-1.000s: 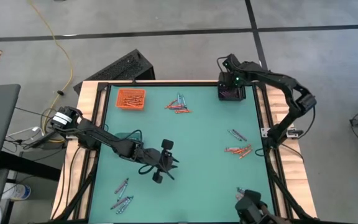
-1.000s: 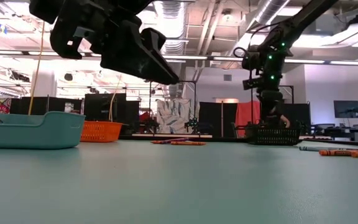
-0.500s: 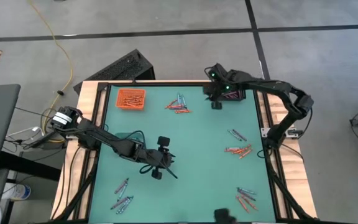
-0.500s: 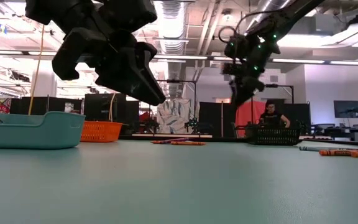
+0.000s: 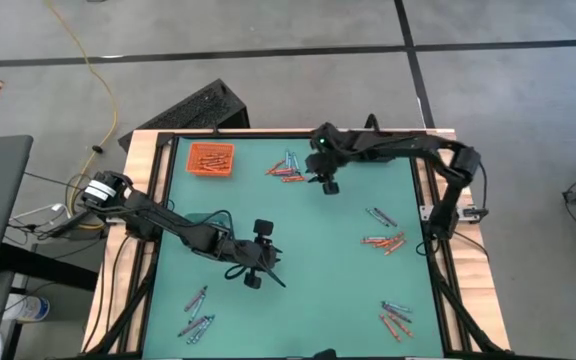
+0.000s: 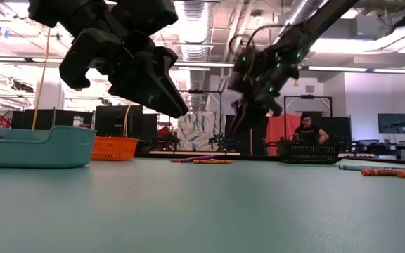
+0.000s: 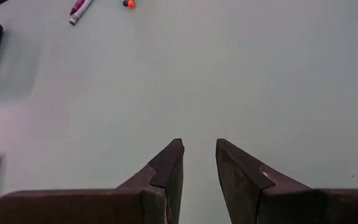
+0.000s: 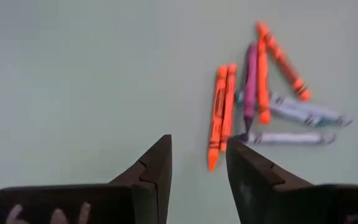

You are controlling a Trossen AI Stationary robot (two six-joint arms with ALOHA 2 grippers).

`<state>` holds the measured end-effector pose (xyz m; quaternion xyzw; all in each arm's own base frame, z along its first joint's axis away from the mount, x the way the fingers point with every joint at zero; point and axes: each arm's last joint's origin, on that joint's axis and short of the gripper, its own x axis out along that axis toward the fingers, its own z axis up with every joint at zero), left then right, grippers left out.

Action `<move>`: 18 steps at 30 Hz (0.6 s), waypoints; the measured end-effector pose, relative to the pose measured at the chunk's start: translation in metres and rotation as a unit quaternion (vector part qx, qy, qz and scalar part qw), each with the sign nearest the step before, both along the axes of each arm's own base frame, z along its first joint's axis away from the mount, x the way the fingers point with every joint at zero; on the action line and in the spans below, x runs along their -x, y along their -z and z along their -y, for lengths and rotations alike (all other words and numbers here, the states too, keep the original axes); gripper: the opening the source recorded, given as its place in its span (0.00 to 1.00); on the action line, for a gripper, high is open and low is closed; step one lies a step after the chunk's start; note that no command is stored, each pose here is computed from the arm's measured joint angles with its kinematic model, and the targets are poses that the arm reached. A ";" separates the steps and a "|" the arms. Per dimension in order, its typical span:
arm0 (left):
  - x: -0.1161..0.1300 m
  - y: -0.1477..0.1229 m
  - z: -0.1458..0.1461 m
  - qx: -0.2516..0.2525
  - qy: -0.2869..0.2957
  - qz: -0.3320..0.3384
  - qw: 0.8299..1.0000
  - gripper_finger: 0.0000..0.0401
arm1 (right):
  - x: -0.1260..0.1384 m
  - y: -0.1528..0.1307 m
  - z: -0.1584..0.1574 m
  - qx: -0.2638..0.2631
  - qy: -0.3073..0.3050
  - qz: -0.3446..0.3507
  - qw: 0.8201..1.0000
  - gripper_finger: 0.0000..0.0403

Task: Sort crayons
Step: Put the orange crayon into the orange basket

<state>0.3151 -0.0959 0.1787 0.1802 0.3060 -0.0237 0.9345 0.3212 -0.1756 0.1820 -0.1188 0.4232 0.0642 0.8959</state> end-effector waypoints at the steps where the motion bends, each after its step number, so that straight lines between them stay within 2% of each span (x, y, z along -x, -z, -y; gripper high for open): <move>1: 0.000 0.000 0.000 0.000 0.000 -0.001 1.000 0.21 | -0.001 0.006 0.001 -0.008 0.006 -0.007 1.000 0.35; 9: 0.000 0.000 0.000 0.000 0.001 0.001 1.000 0.21 | -0.009 0.042 0.008 -0.034 0.037 -0.037 0.998 0.35; 18: -0.001 -0.001 -0.001 0.000 0.001 0.003 1.000 0.21 | -0.023 0.047 0.023 -0.046 0.071 -0.039 0.996 0.35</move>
